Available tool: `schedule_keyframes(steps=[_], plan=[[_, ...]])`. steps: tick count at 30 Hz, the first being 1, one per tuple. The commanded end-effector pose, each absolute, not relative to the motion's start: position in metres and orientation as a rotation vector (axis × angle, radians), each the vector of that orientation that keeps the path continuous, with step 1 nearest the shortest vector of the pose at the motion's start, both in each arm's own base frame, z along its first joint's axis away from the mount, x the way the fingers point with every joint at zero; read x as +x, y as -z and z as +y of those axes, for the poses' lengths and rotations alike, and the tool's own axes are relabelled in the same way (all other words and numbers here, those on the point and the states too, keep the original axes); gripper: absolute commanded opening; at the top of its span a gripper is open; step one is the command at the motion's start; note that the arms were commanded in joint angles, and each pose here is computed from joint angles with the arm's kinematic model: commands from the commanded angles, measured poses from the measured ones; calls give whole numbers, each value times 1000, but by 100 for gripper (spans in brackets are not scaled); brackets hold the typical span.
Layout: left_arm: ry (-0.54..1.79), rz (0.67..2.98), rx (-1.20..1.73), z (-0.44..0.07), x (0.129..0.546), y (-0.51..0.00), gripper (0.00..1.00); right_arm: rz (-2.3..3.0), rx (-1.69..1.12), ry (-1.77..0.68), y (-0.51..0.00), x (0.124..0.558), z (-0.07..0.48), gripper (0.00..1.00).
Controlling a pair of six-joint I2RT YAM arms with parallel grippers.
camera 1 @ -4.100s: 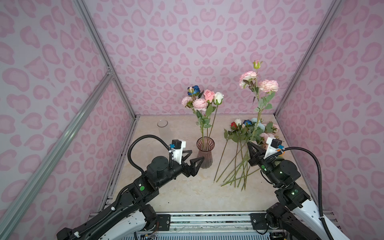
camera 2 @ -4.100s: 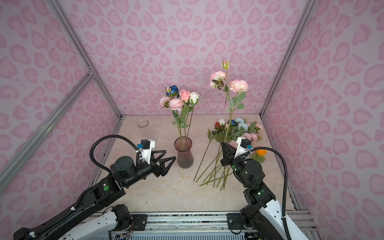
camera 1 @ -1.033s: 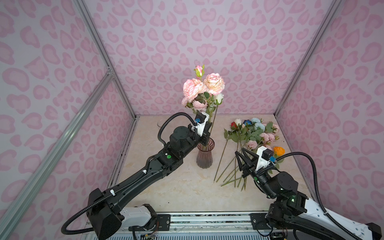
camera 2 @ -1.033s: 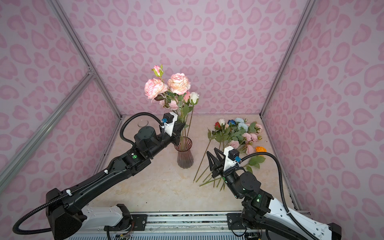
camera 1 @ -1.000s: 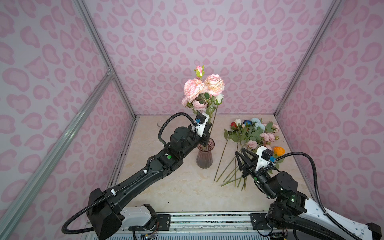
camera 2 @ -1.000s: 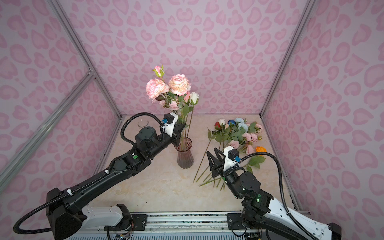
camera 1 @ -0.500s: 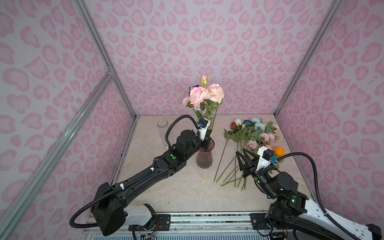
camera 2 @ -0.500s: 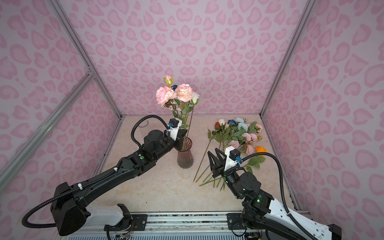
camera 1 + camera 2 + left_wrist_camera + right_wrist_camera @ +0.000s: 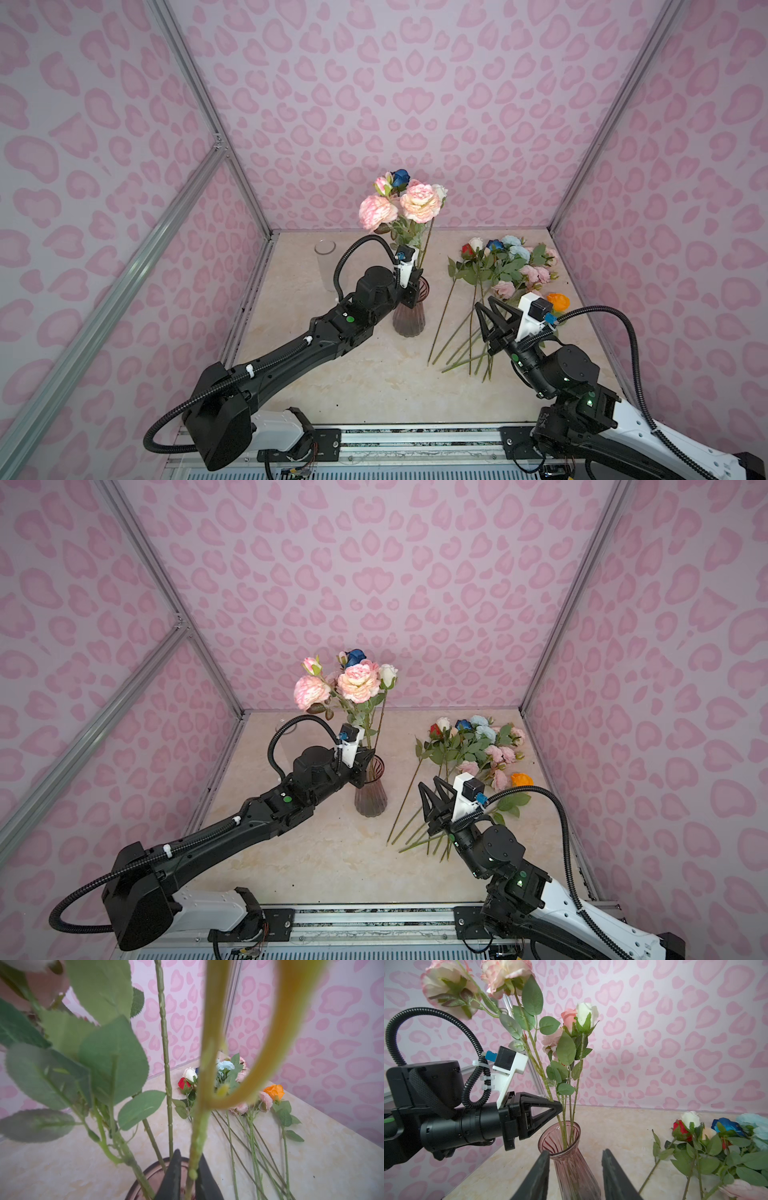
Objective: Arrange the flowers into the vase
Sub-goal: 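Lower the pink rose stem into the vase with the left gripper, then open the left gripper beside the vase while the right gripper reaches into the flower pile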
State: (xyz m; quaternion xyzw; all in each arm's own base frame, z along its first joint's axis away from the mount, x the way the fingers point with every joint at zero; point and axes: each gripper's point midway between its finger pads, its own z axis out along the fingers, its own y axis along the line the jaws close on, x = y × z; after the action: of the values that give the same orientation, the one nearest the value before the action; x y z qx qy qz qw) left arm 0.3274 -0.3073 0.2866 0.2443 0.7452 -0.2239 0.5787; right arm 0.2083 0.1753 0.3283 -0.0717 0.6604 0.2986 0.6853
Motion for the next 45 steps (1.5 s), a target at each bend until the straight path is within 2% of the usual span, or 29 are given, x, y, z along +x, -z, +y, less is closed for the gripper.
schedule_keyframes(steps=[1, 15, 29, 37, 40, 43, 44, 45], plan=[[521, 1755, 571, -308, 328, -283, 19, 1476, -154, -674, -330, 208, 175, 43], [519, 1774, 526, -287, 314, -290, 28, 1468, -153, -679, -332, 208, 175, 43], [554, 1731, 508, -262, 287, -309, 29, 1477, -168, -670, -331, 213, 184, 43], [561, 1677, 440, -235, 269, -334, 31, 1526, -98, -533, -334, 225, 159, 47], [576, 1645, 346, -220, 266, -352, 35, 1609, 0, -422, -328, 244, 135, 50], [600, 1603, 260, -211, 266, -375, 67, 1742, 117, -360, -309, 269, 112, 50], [598, 1592, 236, -209, 268, -383, 74, 1794, 146, -363, -299, 279, 107, 50], [590, 1579, 223, -208, 270, -390, 77, 1834, 172, -371, -291, 286, 103, 50]])
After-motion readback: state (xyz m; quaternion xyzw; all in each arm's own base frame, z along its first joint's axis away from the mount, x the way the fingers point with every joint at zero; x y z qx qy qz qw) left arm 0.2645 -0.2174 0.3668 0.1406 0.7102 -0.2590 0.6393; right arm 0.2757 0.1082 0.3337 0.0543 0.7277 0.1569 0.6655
